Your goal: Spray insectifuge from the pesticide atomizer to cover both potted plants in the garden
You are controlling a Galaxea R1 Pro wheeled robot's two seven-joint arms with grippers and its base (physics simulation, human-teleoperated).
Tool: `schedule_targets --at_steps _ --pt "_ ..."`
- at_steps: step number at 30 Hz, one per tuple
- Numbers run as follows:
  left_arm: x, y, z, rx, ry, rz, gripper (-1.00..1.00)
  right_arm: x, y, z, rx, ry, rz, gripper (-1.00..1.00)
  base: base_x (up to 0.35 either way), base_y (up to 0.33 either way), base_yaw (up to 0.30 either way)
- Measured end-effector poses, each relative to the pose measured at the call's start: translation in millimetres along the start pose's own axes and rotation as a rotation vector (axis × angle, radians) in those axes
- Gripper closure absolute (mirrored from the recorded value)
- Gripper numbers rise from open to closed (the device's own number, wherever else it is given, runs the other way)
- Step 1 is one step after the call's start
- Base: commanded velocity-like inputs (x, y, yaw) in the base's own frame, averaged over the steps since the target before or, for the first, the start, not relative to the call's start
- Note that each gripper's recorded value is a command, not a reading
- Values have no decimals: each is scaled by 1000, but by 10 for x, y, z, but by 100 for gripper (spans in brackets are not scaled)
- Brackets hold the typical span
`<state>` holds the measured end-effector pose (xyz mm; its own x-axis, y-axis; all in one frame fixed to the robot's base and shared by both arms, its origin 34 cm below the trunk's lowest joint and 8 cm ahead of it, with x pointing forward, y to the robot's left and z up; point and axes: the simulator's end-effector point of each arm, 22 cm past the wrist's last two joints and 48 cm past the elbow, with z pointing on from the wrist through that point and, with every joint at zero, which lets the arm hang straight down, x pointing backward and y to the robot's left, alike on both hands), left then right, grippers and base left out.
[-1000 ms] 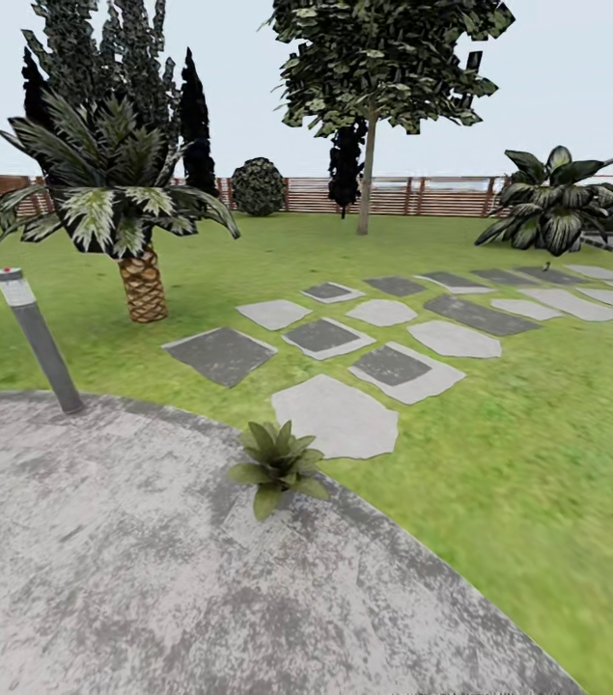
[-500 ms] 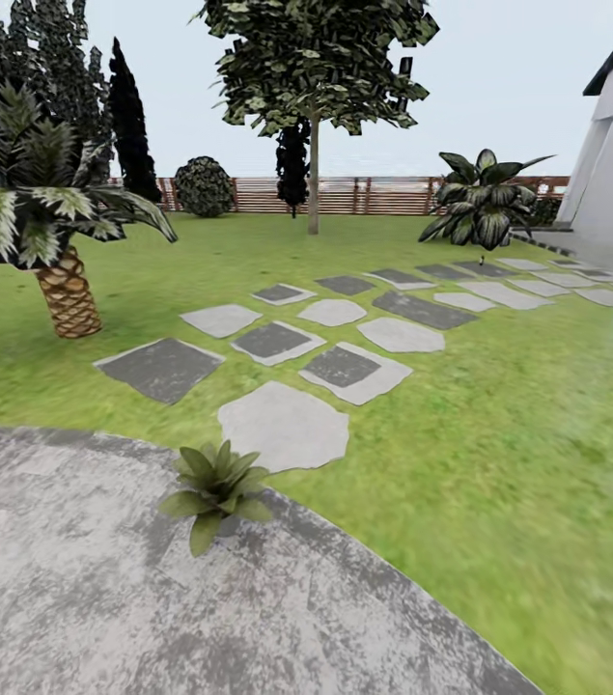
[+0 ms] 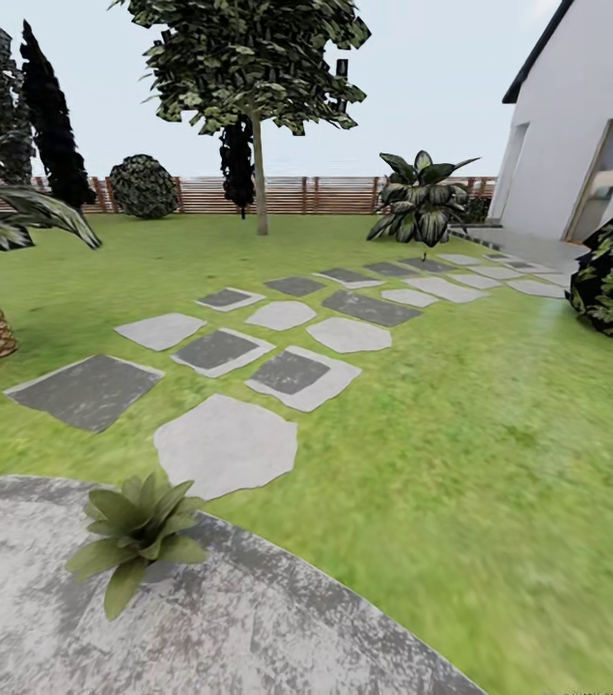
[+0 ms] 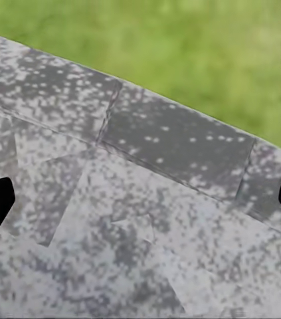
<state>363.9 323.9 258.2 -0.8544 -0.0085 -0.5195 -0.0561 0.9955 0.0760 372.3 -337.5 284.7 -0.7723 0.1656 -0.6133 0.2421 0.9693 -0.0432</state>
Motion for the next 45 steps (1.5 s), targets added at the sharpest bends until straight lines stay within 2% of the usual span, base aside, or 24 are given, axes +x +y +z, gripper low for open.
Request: schedule_targets --at_steps 17,31,45 --pt "0 3 -1 -1 0 -2 -100 1 15 -1 -2 0 -4 -100 256 -188 -271" --pt "-2 39 -1 -7 -1 -3 -100 3 7 -2 3 -1 -5 -100 317 -118 -15" --pt "-4 46 -1 -8 -1 -3 -100 1 -5 -1 5 -1 -6 -100 332 -7 0"
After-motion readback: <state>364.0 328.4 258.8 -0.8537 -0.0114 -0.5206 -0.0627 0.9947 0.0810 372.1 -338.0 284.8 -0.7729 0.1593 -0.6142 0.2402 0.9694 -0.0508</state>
